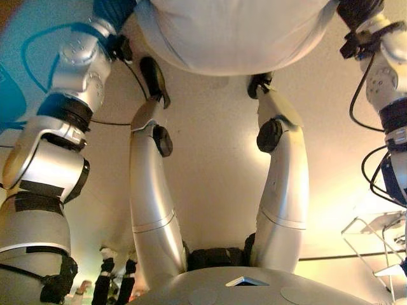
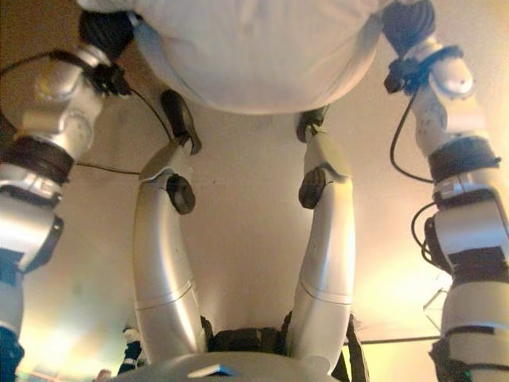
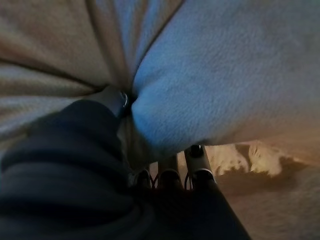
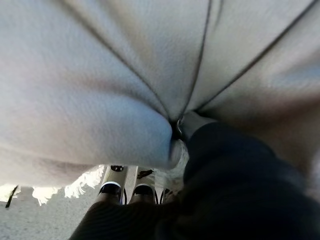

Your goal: Pick up the cushion and take it to the sofa

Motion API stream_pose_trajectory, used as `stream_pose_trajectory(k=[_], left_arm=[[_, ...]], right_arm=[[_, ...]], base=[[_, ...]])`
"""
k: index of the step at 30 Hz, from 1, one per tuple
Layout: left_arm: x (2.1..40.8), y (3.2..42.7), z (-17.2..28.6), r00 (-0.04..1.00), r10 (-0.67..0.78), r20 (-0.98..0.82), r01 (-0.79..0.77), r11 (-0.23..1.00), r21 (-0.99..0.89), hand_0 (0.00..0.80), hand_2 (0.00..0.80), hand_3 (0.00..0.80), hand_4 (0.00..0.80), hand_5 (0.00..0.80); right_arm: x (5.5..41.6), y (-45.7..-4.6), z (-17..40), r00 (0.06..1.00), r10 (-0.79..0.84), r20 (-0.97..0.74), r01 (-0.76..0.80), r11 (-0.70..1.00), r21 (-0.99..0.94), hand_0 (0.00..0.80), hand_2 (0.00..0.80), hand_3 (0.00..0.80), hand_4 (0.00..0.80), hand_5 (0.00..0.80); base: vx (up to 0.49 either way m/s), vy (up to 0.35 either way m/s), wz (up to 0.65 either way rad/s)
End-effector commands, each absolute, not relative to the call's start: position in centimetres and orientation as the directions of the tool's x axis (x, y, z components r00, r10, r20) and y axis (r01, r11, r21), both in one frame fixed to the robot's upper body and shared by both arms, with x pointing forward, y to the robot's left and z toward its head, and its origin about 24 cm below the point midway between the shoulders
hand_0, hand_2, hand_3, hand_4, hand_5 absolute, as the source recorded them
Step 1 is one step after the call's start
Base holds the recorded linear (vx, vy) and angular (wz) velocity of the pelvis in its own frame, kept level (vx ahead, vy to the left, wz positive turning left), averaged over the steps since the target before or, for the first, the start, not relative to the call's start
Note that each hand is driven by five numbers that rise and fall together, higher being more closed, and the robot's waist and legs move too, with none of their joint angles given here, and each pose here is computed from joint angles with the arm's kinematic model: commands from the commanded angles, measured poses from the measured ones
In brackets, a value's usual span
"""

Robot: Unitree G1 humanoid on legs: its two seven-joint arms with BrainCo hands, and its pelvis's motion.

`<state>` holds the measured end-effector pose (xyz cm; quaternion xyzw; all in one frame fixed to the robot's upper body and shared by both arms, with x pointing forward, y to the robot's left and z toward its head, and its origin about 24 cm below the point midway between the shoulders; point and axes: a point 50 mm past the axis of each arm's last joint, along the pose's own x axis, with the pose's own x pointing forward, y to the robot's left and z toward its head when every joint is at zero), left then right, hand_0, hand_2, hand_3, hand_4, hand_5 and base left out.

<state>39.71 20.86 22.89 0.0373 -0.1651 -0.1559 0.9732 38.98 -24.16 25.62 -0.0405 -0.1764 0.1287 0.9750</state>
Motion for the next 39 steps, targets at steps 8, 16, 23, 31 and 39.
stream_pose_trajectory(k=[8, 16, 23, 31, 39], left_arm=[[36.3, 16.0, 17.3, 0.756, -0.49, 0.434, 0.55, 0.835, -0.015, 0.8, 0.8, 0.8, 0.8, 0.8], [33.5, 16.6, 12.8, 0.776, -0.502, 0.381, 0.573, 0.814, -0.094, 0.8, 0.8, 0.8, 0.8, 0.8], [32.1, 17.8, 10.8, 0.806, -0.462, 0.371, 0.551, 0.814, -0.182, 0.8, 0.8, 0.8, 0.8, 0.8], [27.4, 17.9, 11.2, 0.782, -0.336, 0.526, 0.473, 0.868, -0.15, 0.8, 0.8, 0.8, 0.8, 0.8], [24.6, 17.1, 12.8, 0.725, -0.227, 0.65, 0.463, 0.86, -0.216, 0.8, 0.8, 0.8, 0.8, 0.8]], right_arm=[[36.2, -20.9, 21.0, 0.803, 0.44, 0.403, -0.416, 0.897, -0.15, 0.8, 0.8, 0.8, 0.8, 0.8], [33.2, -22.2, 15.1, 0.842, 0.388, 0.374, -0.402, 0.915, -0.045, 0.8, 0.8, 0.8, 0.8, 0.8], [31.6, -22.3, 13.0, 0.863, 0.355, 0.361, -0.38, 0.925, -0.002, 0.8, 0.8, 0.8, 0.8, 0.8], [26.6, -20.3, 12.0, 0.8, 0.361, 0.48, -0.409, 0.912, -0.006, 0.8, 0.8, 0.8, 0.8, 0.8], [23.7, -17.6, 15.2, 0.633, 0.386, 0.671, -0.505, 0.863, -0.02, 0.8, 0.8, 0.8, 0.8, 0.8]], base=[[0.003, 0.011, -0.01], [0.06, -0.015, 0.08], [0.027, 0.038, 0.06], [0.119, 0.062, 0.05], [0.198, 0.003, 0.08]])
